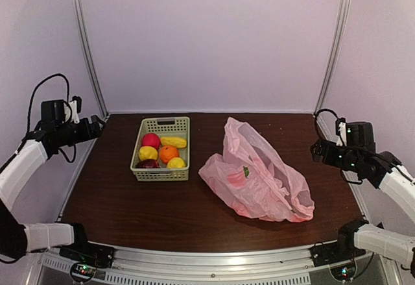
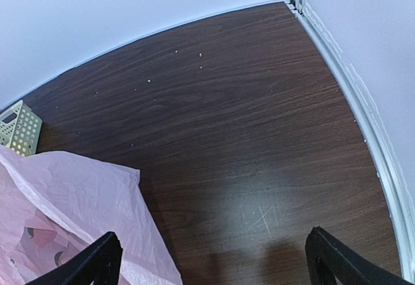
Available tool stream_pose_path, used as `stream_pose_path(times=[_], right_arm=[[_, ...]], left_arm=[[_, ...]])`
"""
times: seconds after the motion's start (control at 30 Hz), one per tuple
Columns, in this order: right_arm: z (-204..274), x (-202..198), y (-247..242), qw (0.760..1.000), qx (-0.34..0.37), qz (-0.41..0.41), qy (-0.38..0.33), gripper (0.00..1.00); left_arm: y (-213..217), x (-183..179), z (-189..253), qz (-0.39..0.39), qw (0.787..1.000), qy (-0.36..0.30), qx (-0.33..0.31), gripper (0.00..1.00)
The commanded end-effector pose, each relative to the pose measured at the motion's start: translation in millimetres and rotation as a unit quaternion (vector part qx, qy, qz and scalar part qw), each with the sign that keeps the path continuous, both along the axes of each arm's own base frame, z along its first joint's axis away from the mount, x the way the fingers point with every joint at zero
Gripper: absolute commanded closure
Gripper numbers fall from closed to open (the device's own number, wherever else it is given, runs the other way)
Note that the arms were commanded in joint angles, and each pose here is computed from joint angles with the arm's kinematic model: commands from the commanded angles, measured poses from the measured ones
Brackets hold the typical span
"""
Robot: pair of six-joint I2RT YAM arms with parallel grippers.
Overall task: Untie the knot of the plastic bag and take out the fruit
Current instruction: Place the fake fruit in the bin, then reset both arms
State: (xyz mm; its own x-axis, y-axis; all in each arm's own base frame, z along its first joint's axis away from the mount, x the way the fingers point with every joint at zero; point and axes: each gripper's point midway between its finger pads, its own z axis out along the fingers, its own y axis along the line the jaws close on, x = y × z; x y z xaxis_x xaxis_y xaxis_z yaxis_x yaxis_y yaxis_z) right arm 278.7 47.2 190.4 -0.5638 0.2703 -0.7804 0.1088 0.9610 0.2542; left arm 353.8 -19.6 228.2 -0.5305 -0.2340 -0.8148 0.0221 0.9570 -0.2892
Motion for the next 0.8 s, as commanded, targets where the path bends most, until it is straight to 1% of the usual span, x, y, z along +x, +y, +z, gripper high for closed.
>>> stream_pose_path(times=[0.0,0.13,0.3,0.4,0.53,0.67,0.77], right_arm=[[15,-3,-18,1.000,-0.021,-0.006,-0.021,0.00],[34,-6,-33,0.997,-0.024,-0.032,-0.064,0.00],[64,-18,-46,0.987,-0.033,-0.061,-0.144,0.00],[76,-25,-48,0.981,-0.037,-0.059,-0.182,0.00],[89,-34,-48,0.971,-0.045,-0.052,-0.229,0.00],[98,-46,-55,0.957,-0.046,-0.068,-0.278,0.00],[100,-50,-57,0.950,-0.038,-0.076,-0.301,0.00]], left_arm=[[4,-25,15,-0.018,1.000,-0.010,0.011,0.02],[13,-43,34,-0.002,0.998,-0.045,0.052,0.02],[17,-69,60,0.007,0.989,-0.112,0.092,0.02],[17,-81,66,0.006,0.984,-0.141,0.110,0.02],[17,-87,58,0.005,0.982,-0.147,0.119,0.02],[17,-88,56,0.005,0.982,-0.146,0.118,0.02],[17,-87,54,0.006,0.982,-0.145,0.119,0.02]])
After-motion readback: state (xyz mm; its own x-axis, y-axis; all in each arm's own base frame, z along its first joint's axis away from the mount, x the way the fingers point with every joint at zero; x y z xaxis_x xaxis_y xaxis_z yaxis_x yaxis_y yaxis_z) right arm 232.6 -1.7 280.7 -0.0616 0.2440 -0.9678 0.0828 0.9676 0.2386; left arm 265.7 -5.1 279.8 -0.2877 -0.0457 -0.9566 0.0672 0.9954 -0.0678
